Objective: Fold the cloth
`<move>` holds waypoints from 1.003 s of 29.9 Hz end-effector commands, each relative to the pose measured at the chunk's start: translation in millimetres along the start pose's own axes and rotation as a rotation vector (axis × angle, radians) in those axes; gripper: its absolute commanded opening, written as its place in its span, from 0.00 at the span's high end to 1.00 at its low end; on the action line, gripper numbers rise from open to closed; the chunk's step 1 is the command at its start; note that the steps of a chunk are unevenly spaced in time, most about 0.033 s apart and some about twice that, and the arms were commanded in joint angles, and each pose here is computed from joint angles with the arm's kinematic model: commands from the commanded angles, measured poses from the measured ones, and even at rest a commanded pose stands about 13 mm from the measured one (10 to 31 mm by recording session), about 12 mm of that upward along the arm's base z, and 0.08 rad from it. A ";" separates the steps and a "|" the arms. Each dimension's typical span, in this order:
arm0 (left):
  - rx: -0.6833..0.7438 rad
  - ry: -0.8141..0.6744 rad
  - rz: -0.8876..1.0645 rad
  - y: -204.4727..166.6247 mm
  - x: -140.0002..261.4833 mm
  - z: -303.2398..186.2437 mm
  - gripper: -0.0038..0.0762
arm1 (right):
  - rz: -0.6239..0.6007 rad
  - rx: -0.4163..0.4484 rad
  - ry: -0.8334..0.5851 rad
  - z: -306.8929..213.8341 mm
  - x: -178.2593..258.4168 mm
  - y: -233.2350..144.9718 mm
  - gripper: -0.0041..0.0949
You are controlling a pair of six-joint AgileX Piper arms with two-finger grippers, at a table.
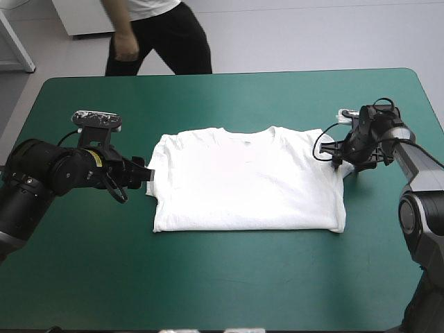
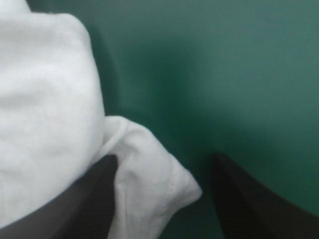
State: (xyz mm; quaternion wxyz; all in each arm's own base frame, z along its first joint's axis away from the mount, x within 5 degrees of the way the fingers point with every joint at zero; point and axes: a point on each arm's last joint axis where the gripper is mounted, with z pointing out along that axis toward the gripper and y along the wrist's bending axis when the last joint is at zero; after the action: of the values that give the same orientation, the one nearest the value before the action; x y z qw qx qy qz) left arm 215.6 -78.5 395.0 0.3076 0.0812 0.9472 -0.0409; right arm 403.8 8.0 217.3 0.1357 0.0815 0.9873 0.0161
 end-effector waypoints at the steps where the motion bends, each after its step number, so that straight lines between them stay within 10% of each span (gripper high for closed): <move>1: 0.015 -0.083 -0.004 -0.7 -6.5 -14.6 0.27 | 0.021 -0.024 -0.082 -18.5 -9.9 -1.5 0.50; 9: 0.016 -0.067 -0.006 -0.8 -5.1 -14.5 0.27 | 0.017 -0.009 -0.012 -4.9 -6.2 -2.4 0.98; 30: 0.044 -0.034 -0.019 -3.3 -2.1 -14.4 0.27 | -0.082 -0.267 -0.194 -91.9 -2.7 56.1 0.98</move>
State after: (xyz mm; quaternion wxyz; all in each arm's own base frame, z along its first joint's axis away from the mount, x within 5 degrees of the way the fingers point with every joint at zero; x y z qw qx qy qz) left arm 211.9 -79.1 392.6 0.2846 0.0792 0.9542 -0.0466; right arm 397.2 41.7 277.4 0.1911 0.0545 0.9737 0.1116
